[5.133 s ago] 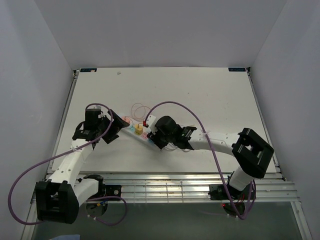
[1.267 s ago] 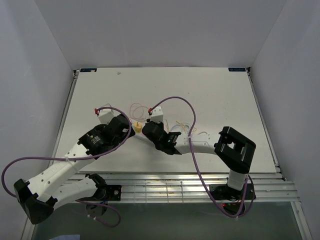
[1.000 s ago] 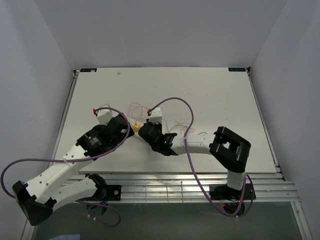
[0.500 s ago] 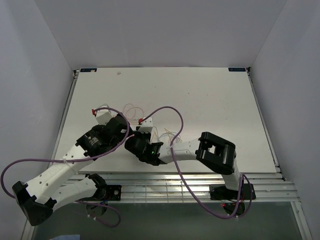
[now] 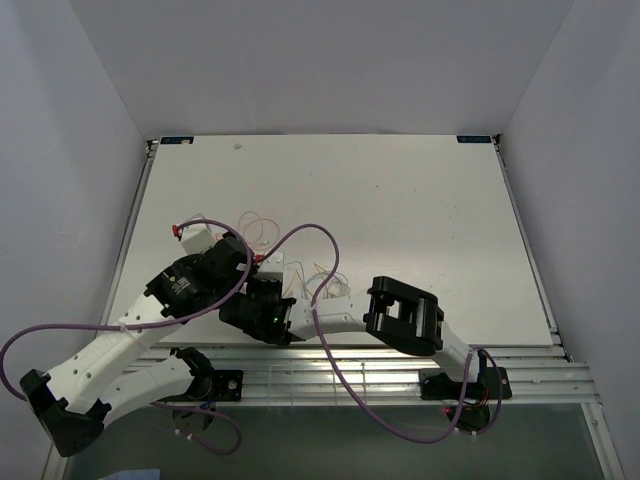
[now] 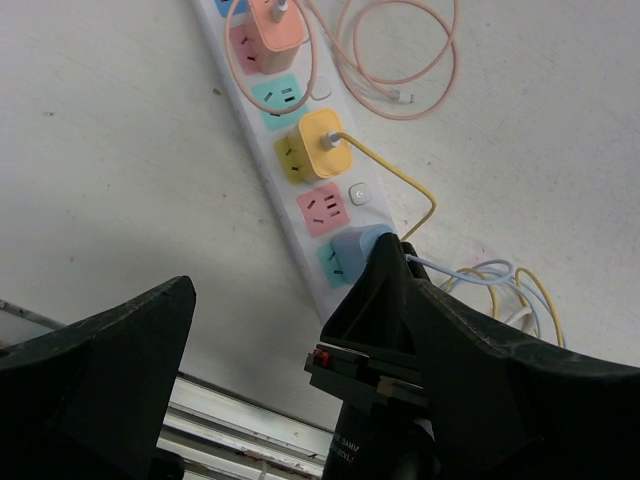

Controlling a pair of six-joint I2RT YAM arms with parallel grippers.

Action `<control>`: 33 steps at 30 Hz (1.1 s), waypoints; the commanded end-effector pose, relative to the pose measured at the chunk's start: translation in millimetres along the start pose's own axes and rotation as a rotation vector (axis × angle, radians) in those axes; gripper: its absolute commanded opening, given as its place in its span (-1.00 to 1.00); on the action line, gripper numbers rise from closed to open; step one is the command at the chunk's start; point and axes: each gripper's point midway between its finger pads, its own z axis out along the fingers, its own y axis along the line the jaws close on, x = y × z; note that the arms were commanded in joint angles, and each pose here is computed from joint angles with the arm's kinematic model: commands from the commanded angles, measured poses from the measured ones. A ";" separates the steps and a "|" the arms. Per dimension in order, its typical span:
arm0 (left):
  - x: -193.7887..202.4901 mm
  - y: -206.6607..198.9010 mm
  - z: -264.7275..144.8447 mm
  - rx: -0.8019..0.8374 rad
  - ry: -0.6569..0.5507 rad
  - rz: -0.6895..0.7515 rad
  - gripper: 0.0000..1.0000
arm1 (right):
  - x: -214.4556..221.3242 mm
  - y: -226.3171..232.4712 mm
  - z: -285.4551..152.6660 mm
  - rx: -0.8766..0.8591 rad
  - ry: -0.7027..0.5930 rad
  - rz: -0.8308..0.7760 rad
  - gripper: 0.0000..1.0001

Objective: Insert the plug

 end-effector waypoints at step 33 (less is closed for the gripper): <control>-6.5 18.6 51.7 -0.046 0.183 -0.217 0.96 | 38.8 0.6 -98.5 -0.672 0.262 -0.473 0.22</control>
